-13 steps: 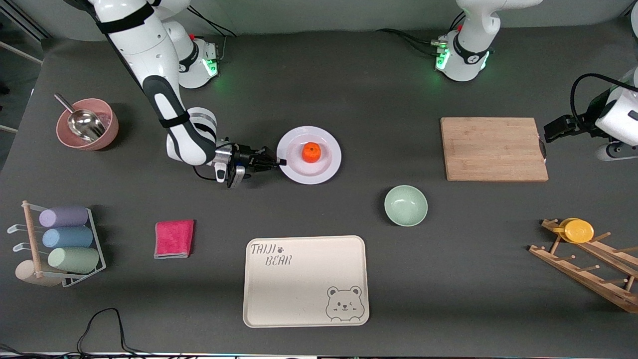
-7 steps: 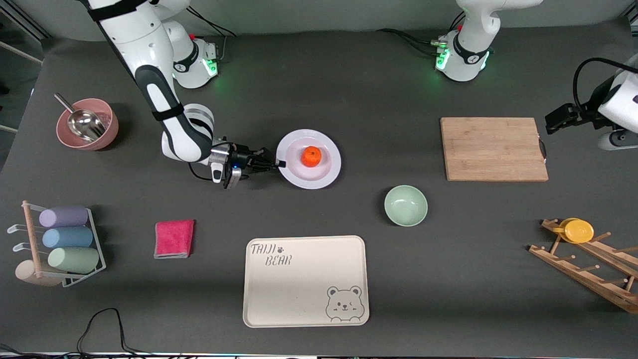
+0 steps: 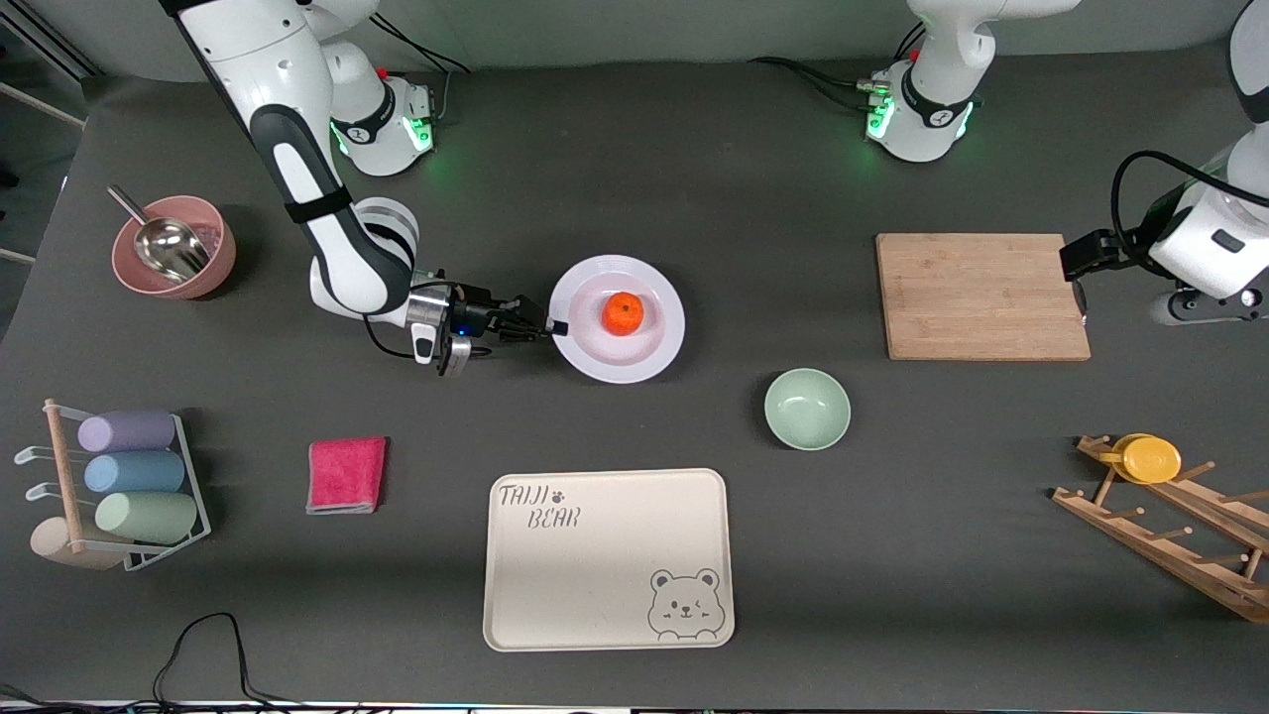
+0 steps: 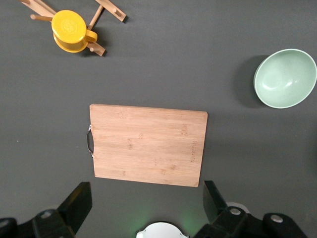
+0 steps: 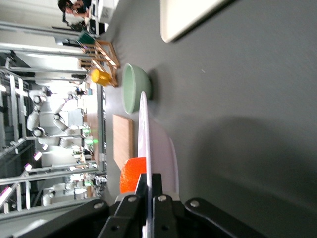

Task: Place orange and plate with both arms
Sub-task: 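Slide the plate with the right gripper onto the bear placemat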

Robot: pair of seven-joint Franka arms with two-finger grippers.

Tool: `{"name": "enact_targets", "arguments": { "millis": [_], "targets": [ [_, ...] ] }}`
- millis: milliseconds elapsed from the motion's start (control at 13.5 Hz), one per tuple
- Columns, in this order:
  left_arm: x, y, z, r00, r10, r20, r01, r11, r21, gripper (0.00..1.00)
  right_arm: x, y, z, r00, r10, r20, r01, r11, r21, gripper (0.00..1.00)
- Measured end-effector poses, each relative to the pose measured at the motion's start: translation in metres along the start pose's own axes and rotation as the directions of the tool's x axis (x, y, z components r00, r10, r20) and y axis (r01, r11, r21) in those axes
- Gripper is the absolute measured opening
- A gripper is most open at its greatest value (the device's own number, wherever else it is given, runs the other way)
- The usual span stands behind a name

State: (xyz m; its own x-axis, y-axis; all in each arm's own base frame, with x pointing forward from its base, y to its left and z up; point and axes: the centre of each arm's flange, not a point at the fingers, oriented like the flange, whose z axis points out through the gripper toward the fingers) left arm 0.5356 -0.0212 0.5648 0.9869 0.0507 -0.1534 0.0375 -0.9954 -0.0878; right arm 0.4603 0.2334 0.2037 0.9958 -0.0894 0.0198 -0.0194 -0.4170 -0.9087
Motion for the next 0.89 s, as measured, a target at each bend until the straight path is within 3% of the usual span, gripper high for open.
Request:
{"name": "enact_targets", "arguments": {
  "millis": [297,520,891],
  "targets": [
    [0.002,0.003,0.004,1.000,0.008,0.005,-0.008,1.000,0.024,1.00,0.048,-0.051,-0.024,0.999,0.029,-0.040,-0.027,0.999,0.040,0.05],
    [0.007,0.003,0.010,1.000,0.009,0.017,-0.009,1.000,0.028,1.00,0.093,-0.047,-0.028,0.998,0.030,-0.052,-0.024,0.995,0.101,0.05],
    [0.009,0.003,0.014,1.000,0.009,0.022,-0.010,1.000,0.028,1.00,0.191,-0.052,-0.009,0.994,0.031,-0.104,-0.015,0.988,0.155,0.05]
  ]
}}
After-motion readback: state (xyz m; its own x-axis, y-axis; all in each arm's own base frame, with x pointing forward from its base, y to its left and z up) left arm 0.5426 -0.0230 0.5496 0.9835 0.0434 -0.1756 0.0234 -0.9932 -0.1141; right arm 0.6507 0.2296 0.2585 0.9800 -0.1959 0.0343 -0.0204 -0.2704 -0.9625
